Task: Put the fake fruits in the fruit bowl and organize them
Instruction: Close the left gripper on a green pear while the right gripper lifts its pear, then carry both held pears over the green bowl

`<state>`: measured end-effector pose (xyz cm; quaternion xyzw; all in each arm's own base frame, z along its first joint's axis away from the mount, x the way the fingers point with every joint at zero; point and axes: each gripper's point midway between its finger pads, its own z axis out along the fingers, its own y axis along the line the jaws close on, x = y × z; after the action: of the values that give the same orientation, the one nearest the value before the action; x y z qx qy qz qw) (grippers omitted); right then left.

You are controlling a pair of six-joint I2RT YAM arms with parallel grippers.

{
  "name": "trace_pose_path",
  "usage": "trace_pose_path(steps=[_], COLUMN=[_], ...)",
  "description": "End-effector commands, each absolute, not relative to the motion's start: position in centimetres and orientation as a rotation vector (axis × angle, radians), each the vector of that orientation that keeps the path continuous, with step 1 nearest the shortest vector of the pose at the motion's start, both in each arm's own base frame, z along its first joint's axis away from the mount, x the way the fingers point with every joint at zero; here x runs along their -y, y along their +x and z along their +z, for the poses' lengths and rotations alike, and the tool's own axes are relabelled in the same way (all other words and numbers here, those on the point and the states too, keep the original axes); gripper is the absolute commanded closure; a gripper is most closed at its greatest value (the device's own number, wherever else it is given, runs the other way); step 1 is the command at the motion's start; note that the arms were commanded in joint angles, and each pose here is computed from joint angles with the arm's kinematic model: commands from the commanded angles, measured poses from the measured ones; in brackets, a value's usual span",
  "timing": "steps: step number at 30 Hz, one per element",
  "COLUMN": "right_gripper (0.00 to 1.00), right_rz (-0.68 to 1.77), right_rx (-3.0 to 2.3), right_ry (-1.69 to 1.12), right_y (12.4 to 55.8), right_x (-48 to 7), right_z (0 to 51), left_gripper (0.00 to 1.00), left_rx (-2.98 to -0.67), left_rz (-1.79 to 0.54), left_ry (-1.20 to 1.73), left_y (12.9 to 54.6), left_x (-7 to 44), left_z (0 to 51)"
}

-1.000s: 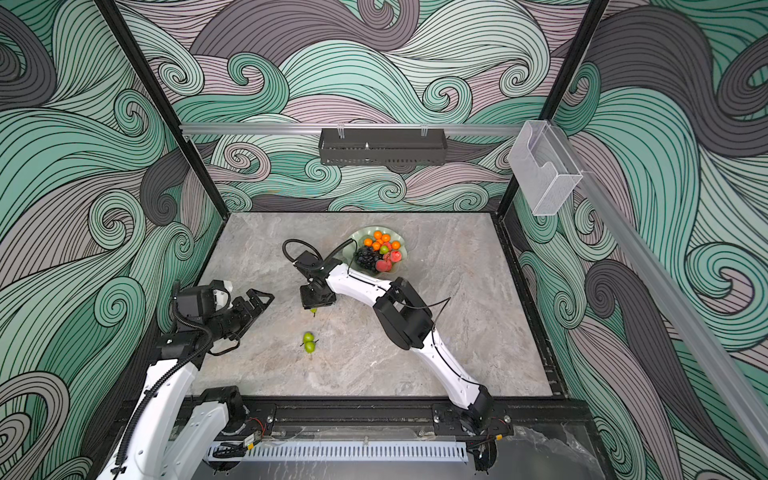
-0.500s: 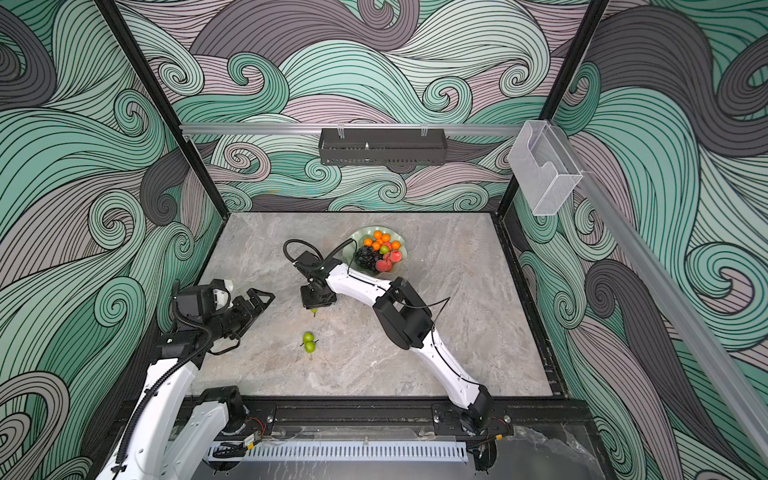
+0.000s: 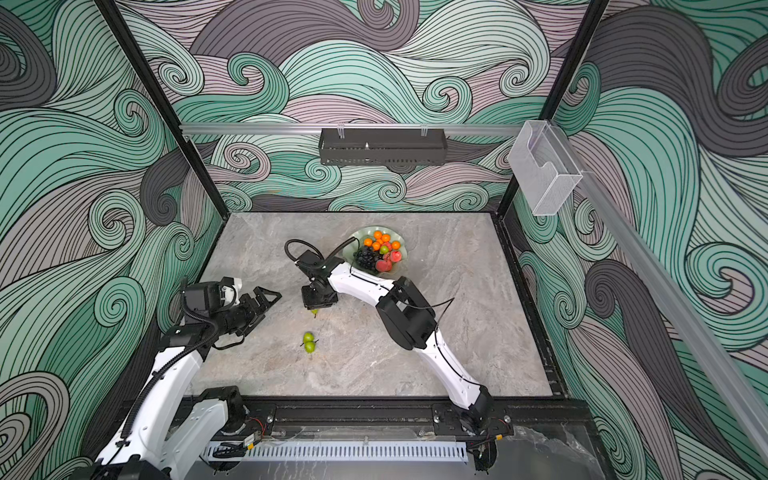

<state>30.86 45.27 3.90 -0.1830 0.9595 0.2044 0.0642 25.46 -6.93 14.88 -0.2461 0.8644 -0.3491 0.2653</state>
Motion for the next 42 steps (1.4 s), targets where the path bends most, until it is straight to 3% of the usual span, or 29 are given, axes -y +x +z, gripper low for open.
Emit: trace_pose_path(steps=[1,18,30,42], right_gripper=[0.67,0.67,0.68,0.68], right_rz=[0.664,0.604,0.53,0.442], right_rx=[-2.834,-2.749,-2.712,-2.684], right_ry=[-0.54,-0.236,-0.019,0.048], right_y=[31.6,39.4,46.5,52.0], right_x=[-43.7,-31.3,-23.8,-20.4], right_z=[8.5,13.3,12.7,11.8], left_gripper=[0.02,0.02,0.02,0.02], left_rx=[-2.295,-2.364,-2.385,-2.393], left_rz=[-0.985,-0.982,-1.011,-1.04], left_ry=[-0.584,-0.284,-0.153,-0.103], left_y=[26.9,33.8,39.3,43.1], left_x=[8.3,19.3,25.8,29.0], left_z=[17.2,18.4,18.6,18.1])
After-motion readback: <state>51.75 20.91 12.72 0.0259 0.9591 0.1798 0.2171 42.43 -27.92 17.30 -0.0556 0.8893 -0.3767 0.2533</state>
